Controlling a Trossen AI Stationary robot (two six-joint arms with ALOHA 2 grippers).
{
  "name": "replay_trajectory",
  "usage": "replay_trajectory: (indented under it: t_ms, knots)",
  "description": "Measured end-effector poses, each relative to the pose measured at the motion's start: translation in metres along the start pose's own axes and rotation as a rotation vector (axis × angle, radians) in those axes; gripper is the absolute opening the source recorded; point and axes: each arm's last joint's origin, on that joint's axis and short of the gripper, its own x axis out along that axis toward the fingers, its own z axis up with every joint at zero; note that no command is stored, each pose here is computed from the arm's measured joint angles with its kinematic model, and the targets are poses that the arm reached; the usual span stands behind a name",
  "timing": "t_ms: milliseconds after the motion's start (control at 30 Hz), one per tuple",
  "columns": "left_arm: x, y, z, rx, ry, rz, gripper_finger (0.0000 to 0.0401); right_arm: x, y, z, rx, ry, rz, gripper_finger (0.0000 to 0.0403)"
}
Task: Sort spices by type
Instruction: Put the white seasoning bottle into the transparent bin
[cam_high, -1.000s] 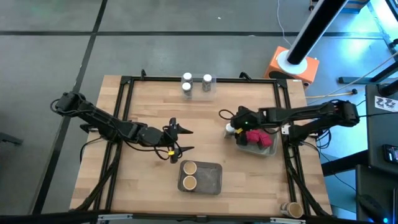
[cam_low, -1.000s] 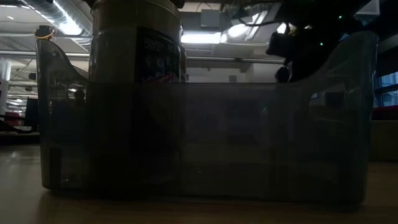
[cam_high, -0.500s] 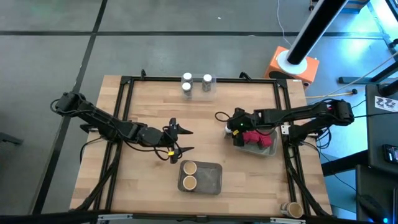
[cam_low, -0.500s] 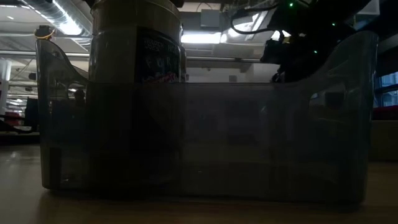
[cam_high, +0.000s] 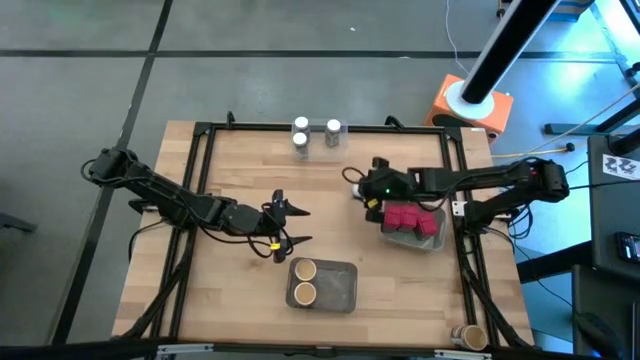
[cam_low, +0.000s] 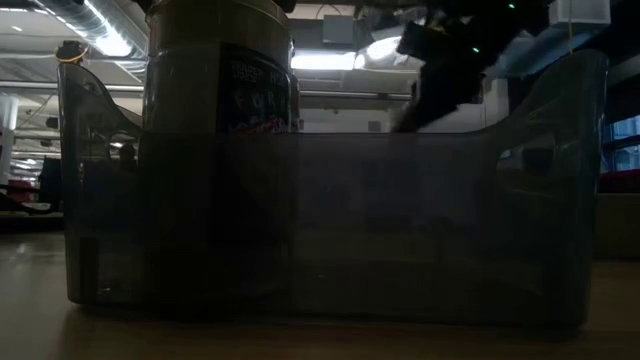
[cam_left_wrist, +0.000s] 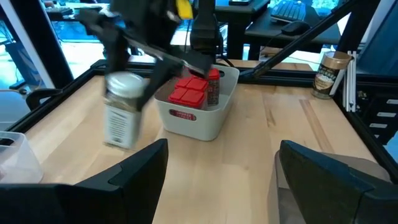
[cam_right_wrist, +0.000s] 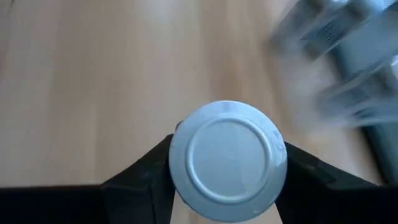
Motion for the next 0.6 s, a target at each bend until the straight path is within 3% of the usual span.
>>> replay_trajectory:
  t_ms: [267, 600]
  knots:
    - [0.0, 0.0, 0.0, -0.025, 0.002, -0.002, 0.0292, 0.005, -0.041, 0.021, 0.082, -0.134, -0.099, 0.0201]
    - [0.0, 0.0, -0.002, -0.03, 0.021, 0.003, 0.0292, 0.034, -0.085, 0.028, 0.128, -0.169, -0.168, 0.0201]
